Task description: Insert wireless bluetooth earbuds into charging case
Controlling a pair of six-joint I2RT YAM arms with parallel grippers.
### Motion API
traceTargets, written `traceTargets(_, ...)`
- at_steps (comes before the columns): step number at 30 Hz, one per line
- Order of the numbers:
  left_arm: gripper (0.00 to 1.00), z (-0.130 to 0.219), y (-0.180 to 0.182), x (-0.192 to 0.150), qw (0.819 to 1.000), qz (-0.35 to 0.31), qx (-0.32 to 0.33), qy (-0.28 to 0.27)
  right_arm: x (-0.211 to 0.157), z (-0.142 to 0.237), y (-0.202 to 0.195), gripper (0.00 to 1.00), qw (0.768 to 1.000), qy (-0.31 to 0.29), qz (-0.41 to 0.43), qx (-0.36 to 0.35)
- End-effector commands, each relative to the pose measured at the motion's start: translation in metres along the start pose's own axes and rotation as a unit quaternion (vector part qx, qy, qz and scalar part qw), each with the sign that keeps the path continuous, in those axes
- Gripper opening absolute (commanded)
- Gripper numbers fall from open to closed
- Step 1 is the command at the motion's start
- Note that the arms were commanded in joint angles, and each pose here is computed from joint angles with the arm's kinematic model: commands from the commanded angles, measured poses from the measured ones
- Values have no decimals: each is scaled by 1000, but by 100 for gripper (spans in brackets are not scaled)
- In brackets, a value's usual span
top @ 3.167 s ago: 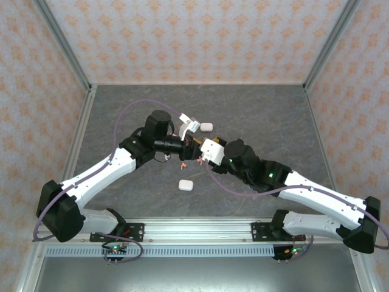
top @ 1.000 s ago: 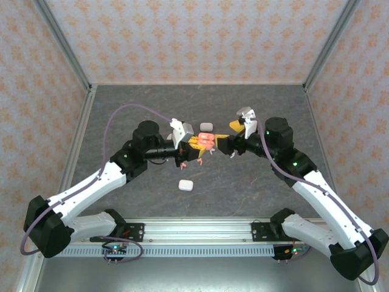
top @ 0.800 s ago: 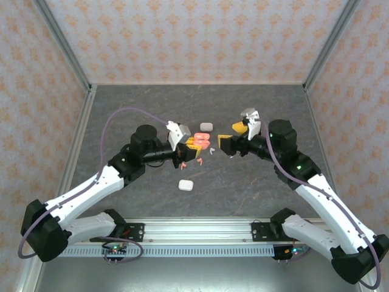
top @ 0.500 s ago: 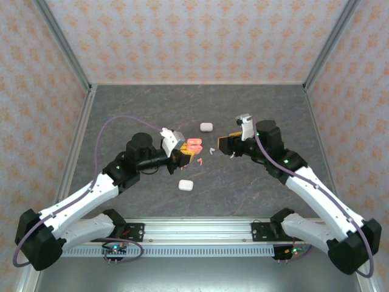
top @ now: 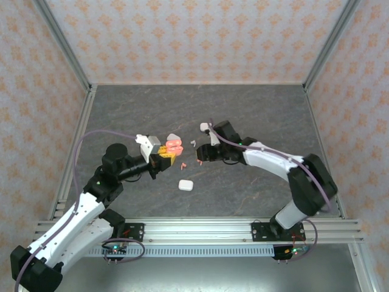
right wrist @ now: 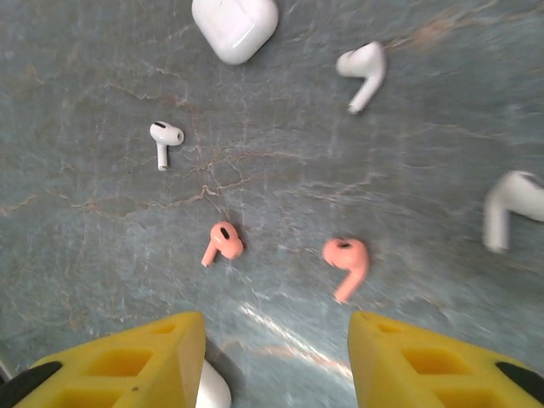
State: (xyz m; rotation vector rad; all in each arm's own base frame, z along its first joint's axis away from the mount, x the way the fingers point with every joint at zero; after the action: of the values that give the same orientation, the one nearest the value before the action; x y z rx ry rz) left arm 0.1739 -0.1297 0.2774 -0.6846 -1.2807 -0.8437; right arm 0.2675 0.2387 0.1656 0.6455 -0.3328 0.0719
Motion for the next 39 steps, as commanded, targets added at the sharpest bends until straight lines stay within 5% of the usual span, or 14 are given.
traceTargets(1,0,4,-4,20,998,-13,-29,-49,9,-19,29,47,1000,10,14,17)
traceTargets(15,0,12,-9,31,997,-28,-37,-63,4,-97,39,44,992,96,55,-53)
traceTargets(39,0,6,-6,28,997,-23,-38,-58,-34,-102,29,34,981,159,78,-73)
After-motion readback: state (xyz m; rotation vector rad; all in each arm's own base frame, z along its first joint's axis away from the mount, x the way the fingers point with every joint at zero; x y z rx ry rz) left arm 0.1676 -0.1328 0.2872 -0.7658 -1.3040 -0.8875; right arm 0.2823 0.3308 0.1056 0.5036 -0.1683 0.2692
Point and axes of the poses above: each hand's point on the last joint's axis, 136 mm out from that joint toward the fingers, its own z axis back along the fingers, its own y axis along the line the jaws close on, x = y × z, the point moved 9 cm from there along z, back along the fingers, and after that the axes turned 13 degrees about -z, right-handed, at the moved point
